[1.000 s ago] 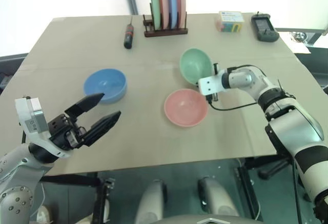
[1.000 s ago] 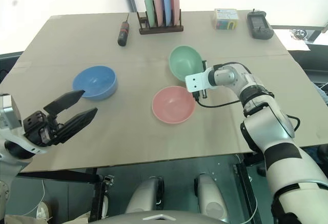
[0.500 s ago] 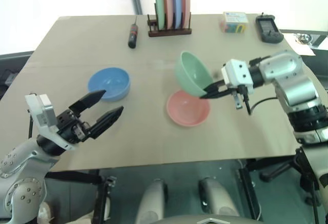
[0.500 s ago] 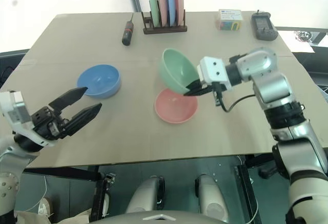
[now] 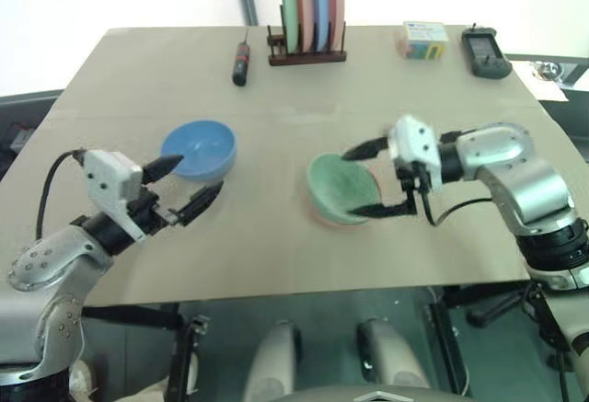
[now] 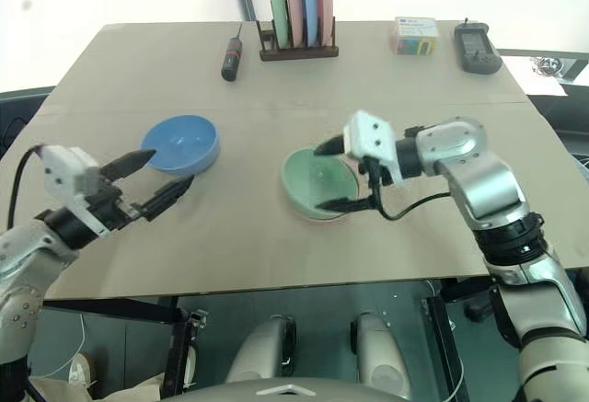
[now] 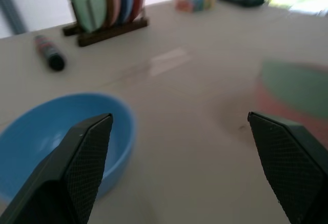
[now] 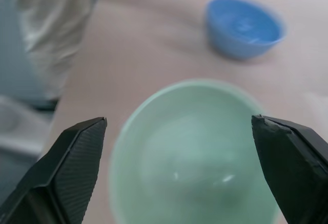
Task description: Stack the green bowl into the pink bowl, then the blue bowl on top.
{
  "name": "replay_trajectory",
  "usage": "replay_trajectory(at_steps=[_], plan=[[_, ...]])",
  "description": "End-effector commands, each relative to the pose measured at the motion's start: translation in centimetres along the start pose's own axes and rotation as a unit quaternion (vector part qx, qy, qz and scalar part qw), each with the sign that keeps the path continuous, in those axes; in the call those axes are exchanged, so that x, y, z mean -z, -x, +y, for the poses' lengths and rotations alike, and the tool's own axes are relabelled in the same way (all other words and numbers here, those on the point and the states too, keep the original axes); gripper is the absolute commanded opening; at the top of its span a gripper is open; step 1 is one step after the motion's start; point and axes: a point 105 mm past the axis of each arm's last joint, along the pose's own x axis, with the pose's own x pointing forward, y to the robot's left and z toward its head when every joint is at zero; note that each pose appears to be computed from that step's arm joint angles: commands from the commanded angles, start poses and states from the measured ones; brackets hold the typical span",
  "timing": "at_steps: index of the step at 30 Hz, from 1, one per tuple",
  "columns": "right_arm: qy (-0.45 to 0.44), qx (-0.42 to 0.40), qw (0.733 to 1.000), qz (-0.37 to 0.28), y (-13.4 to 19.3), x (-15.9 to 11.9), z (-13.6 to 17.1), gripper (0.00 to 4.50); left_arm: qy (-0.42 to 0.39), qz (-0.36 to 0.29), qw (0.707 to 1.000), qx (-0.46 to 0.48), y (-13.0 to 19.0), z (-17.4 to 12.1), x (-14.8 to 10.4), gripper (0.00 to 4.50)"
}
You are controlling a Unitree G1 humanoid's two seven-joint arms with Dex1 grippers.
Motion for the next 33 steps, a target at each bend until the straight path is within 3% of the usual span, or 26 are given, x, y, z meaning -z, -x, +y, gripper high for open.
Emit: replay_trajectory(at_steps=[1,7,14,15,19,20,21,22,27,33], plan=[[0.009,0.063,0.996,-0.058,1.8,-2.5,-0.3,4.49,-0.075,0.034,0.996,-0.041,-0.9,0.1,-1.4,4.50],[0.003,0.113,0.990,-0.084,1.9,-3.0,-0.3,4.49,-0.199,0.177,0.963,-0.049,-3.4,1.2,-0.9,4.50],[0.002,0.138,0.986,-0.090,1.9,-2.7,-0.4,4.49,-0.220,0.274,0.936,-0.033,-6.3,1.6,-0.1,4.50],[0.000,0.141,0.986,-0.090,2.0,-2.5,-0.4,4.50,-0.226,0.283,0.932,-0.025,-6.7,1.6,0.1,4.10],[-0.001,0.149,0.985,-0.090,2.1,-2.4,-0.2,4.50,-0.242,0.294,0.924,-0.021,-7.5,2.0,0.5,3.33],[-0.001,0.149,0.985,-0.090,2.1,-2.4,-0.1,4.50,-0.245,0.295,0.924,-0.020,-7.6,2.1,0.5,2.78],[-0.002,0.151,0.984,-0.090,2.1,-2.5,-0.1,4.50,-0.247,0.295,0.923,-0.019,-7.7,2.2,0.6,2.67],[-0.002,0.152,0.984,-0.089,2.2,-2.4,-0.1,4.50,-0.252,0.296,0.921,-0.016,-7.7,2.2,0.7,1.94],[-0.002,0.159,0.984,-0.077,2.5,-1.9,-0.1,4.50,-0.255,0.291,0.922,-0.007,-8.3,2.3,0.6,0.07],[0.000,0.179,0.982,-0.063,3.3,-1.6,-0.1,4.50,-0.240,0.260,0.934,0.050,-9.2,0.8,-1.0,0.07]])
